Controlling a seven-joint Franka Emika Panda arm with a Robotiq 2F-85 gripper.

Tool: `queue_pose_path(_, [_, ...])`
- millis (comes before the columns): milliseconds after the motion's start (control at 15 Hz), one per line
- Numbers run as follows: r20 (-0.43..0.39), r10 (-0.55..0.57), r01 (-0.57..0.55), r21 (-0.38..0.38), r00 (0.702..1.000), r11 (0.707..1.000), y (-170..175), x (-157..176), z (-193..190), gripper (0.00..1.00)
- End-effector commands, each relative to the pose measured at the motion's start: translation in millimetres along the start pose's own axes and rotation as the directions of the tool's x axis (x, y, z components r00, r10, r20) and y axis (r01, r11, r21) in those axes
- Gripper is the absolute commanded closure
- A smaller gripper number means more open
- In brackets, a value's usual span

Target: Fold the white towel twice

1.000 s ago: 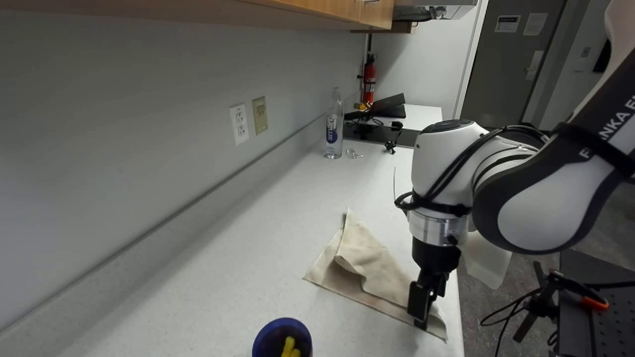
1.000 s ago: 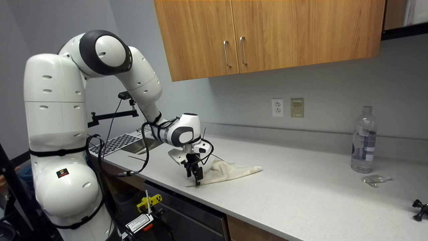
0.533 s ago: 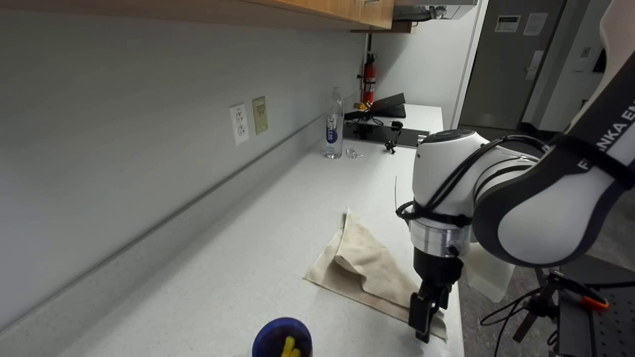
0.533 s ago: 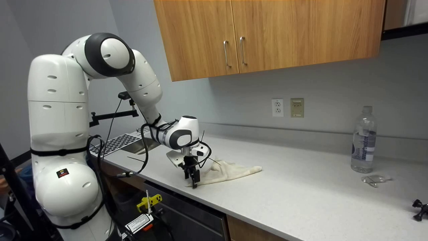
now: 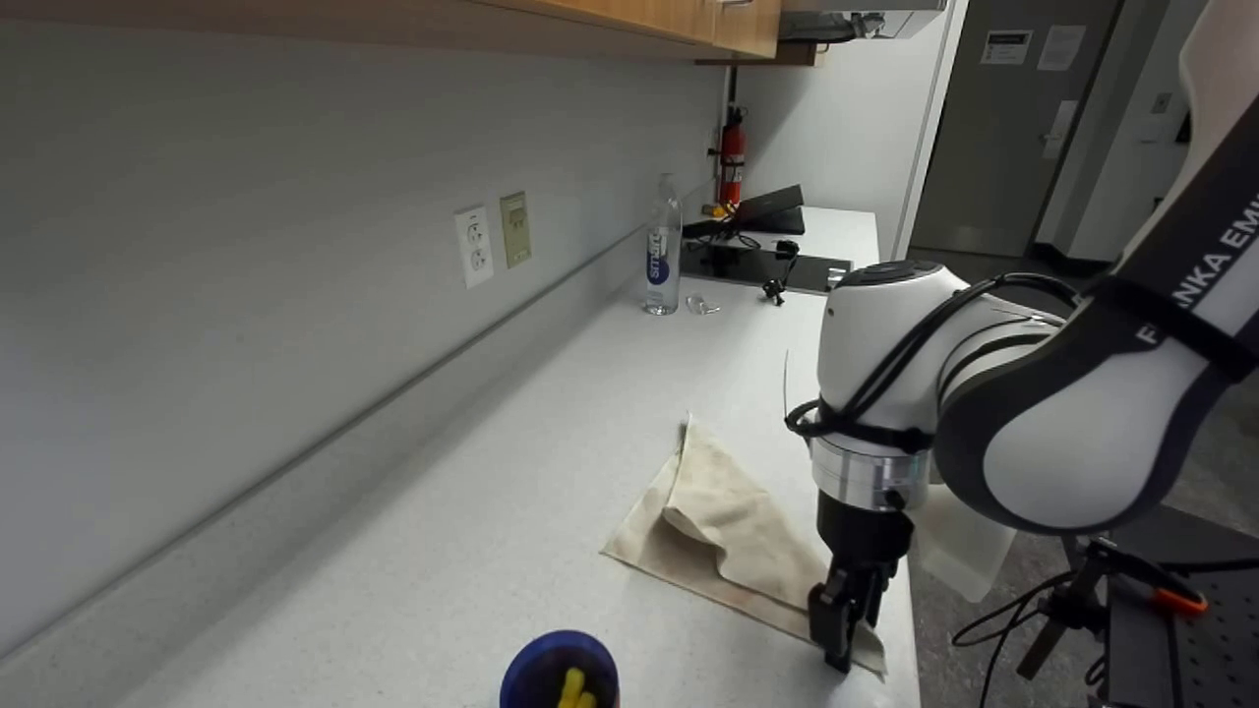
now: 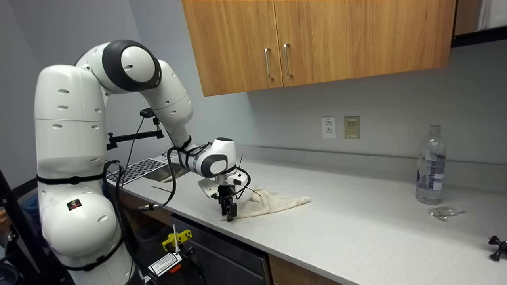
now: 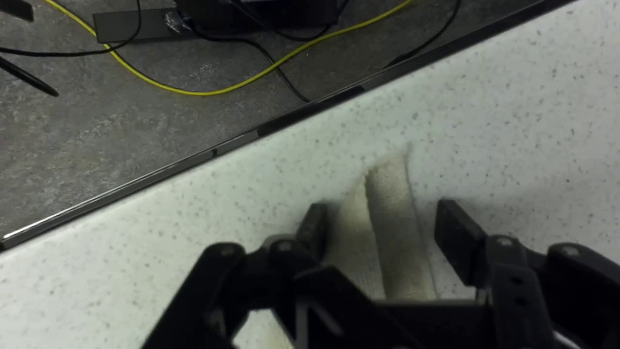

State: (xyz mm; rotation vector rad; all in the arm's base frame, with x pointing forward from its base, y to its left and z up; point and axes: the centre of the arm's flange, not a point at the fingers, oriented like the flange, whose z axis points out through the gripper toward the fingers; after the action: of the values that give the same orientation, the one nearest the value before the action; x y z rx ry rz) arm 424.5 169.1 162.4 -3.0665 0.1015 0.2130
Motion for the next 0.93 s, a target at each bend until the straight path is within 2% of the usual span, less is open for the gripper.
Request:
queue_pose_path(0, [-0.025, 0.031, -0.032, -0.007, 0.999, 0.999, -1, -5, 2, 0.71])
queue_pose_path(267, [-0.005, 0.044, -0.044, -0.039, 0.999, 0.998, -1, -16, -2, 0.99])
queue_pose_path(533, [0.034, 0.03, -0.028, -0.071, 0.999, 0.997, 3, -37, -4, 0.99])
queue_pose_path(867, [0.159, -0.001, 0.02, -0.118, 0.987, 0.993, 9, -77, 0, 0.99])
